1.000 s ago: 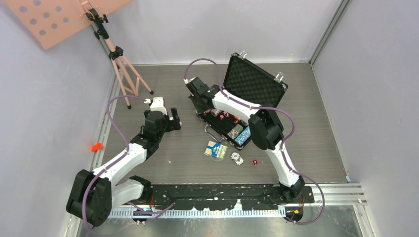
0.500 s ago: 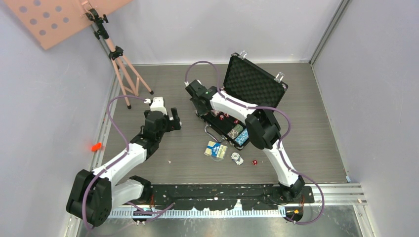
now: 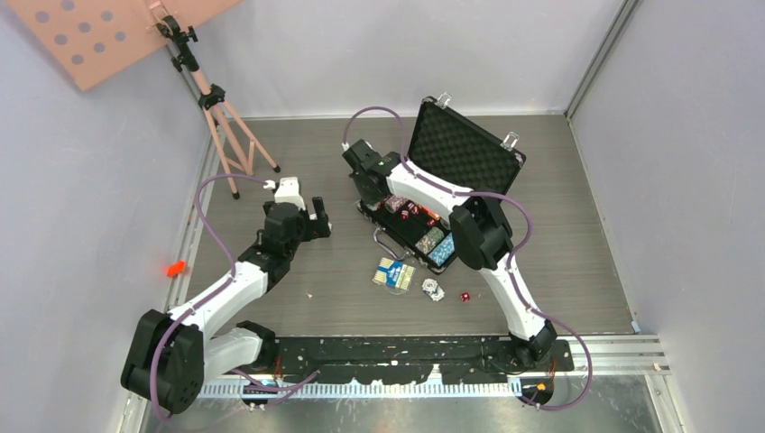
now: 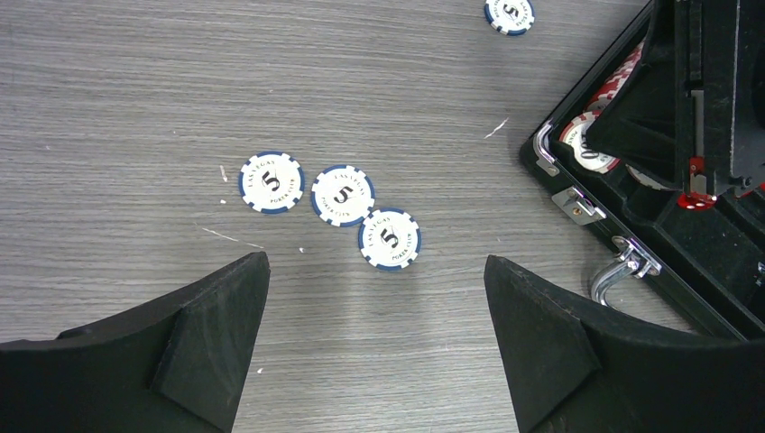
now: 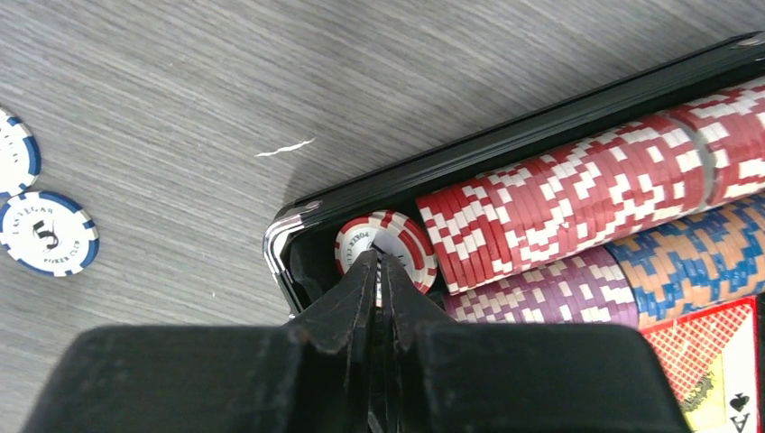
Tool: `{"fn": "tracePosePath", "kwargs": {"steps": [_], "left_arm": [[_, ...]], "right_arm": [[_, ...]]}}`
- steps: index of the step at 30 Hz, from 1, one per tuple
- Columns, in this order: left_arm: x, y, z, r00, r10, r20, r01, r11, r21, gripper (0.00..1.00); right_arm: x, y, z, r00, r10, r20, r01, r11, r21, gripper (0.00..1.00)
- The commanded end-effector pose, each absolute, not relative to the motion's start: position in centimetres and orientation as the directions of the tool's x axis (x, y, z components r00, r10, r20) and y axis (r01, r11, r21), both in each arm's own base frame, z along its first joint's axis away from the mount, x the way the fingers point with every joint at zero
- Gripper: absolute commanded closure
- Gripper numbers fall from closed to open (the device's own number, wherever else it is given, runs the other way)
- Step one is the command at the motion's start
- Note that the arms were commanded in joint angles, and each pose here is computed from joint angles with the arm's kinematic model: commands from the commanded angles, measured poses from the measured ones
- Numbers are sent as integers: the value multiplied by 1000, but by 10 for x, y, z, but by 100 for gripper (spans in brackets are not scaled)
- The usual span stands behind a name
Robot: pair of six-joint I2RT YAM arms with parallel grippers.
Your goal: Pack up texas hold em set
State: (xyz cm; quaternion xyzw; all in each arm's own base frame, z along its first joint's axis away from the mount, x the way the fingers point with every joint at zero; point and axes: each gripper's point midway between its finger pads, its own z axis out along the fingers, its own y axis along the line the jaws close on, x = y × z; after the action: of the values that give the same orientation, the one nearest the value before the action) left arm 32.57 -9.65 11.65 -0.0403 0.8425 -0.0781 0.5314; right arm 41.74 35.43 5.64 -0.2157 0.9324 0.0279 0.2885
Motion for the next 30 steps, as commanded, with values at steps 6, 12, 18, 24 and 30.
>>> {"fn": "tracePosePath", "kwargs": {"steps": [6,12,18,24,30], "left_arm": [[332,-98,127,-396,-169,-902,22,981,-194,8],[332,-99,127,-398,-167,-902,25,981,-193,8],[332,-100,126,-401,-167,-901,28,981,-194,8],[333,-100,126,-404,-166,-900,30,980,-194,8],[333,-100,125,-409,-163,-898,31,981,-191,8]], "right_arm": [[409,374,77,-749,-365,-553,-470,881,54,87],[401,379,65,-774,-375,-510,-480,873,86,86],[405,373,76,-770,-363,-524,-459,887,61,75],[400,378,75,-794,-365,-487,-464,881,94,74],[395,382,60,-822,-369,-434,-458,881,118,92]]}}
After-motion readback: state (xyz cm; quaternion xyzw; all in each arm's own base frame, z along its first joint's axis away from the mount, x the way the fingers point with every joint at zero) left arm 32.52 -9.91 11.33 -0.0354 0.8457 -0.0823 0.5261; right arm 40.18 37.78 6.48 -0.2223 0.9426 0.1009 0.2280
